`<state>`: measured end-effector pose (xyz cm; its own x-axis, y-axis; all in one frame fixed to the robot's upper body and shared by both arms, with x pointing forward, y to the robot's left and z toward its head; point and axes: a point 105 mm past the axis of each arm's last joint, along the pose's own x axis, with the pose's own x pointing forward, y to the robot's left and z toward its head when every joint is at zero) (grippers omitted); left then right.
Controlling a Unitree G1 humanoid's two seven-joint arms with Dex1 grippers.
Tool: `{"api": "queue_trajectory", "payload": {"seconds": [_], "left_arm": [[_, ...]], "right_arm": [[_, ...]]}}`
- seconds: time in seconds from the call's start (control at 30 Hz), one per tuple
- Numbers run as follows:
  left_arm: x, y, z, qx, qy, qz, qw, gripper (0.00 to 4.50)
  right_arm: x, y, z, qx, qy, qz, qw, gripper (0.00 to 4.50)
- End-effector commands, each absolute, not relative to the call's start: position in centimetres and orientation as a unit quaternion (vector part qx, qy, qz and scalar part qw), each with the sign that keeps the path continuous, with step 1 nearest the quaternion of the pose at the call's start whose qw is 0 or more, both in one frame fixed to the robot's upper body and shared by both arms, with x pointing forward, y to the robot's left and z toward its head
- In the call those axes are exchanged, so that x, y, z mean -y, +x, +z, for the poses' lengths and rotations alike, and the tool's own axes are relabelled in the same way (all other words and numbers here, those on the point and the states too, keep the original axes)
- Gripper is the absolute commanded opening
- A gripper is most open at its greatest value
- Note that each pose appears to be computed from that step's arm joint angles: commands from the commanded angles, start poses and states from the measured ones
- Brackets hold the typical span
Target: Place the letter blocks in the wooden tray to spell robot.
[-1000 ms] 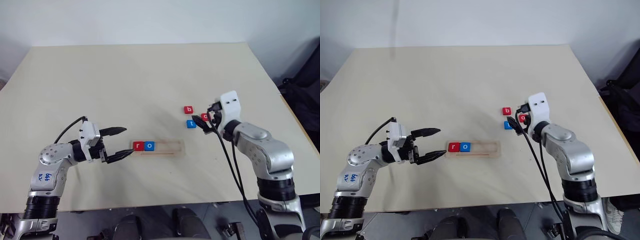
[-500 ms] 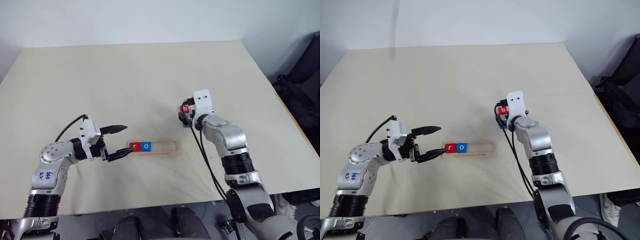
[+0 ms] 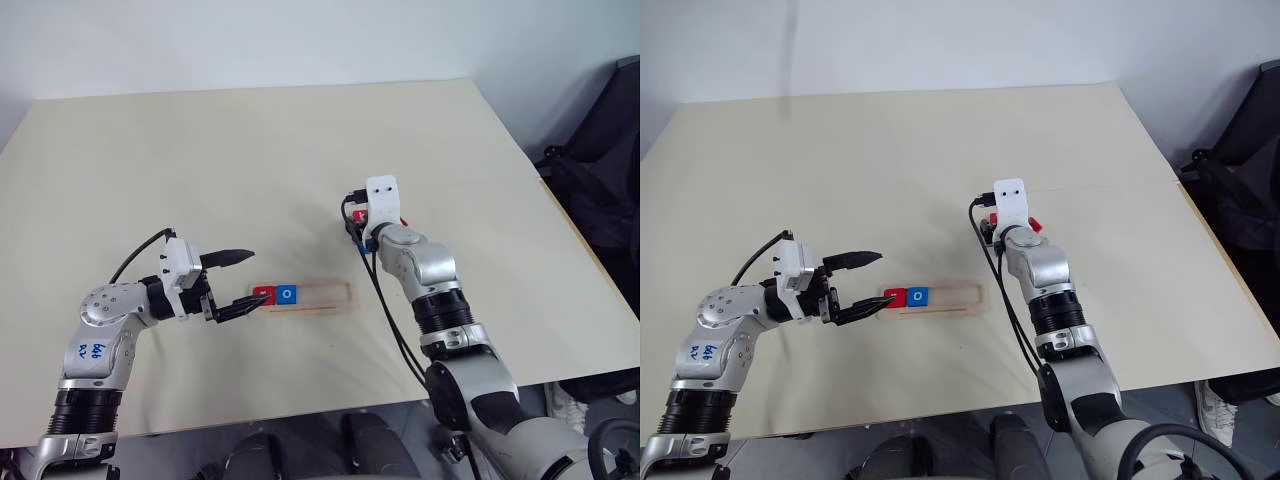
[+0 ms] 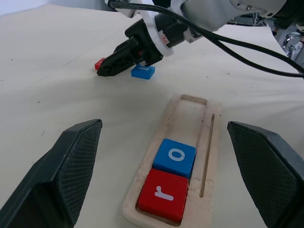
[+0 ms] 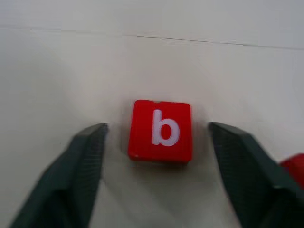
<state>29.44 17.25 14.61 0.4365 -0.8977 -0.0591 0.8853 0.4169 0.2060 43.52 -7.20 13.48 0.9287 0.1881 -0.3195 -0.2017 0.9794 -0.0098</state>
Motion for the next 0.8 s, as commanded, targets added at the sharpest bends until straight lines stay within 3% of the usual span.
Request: {"api": "queue_trajectory", "payload": {"seconds": [0.03, 0.07, 0.2, 0.3, 0.4, 0.57, 0.8], "left_arm": [[-17.0, 29.2, 15.6, 0.048, 0.115, -0.536, 0.835, 4.5], [-17.0, 29.2, 15.6, 0.047, 0.115, -0.537, 0.835, 4.5], [-16.9, 29.3, 15.6, 0.047, 0.115, -0.54, 0.833, 4.5], [-16.6, 29.4, 15.5, 0.045, 0.113, -0.547, 0.828, 4.5], [-16.5, 29.6, 15.4, 0.042, 0.113, -0.555, 0.823, 4.5], [-16.1, 30.4, 15.5, 0.04, 0.115, -0.573, 0.81, 4.5], [-15.6, 30.8, 15.6, 0.035, 0.117, -0.598, 0.792, 4.5]], "right_arm": [[7.1, 43.4, 13.9, -0.156, -0.015, 0.105, 0.982, 1.84], [6.9, 43.3, 14.2, -0.152, -0.009, 0.112, 0.982, 1.55], [6.4, 42.8, 17.3, -0.1, 0.008, 0.155, 0.983, 1.55], [7.6, 41.0, 20.0, -0.07, 0.001, 0.183, 0.981, 1.55], [9.2, 38.5, 20.8, -0.07, -0.011, 0.197, 0.978, 1.55], [13.1, 32.9, 17.7, -0.129, -0.021, 0.151, 0.98, 1.55], [15.7, 29.2, 13.1, -0.191, -0.003, 0.065, 0.979, 1.55]]}}
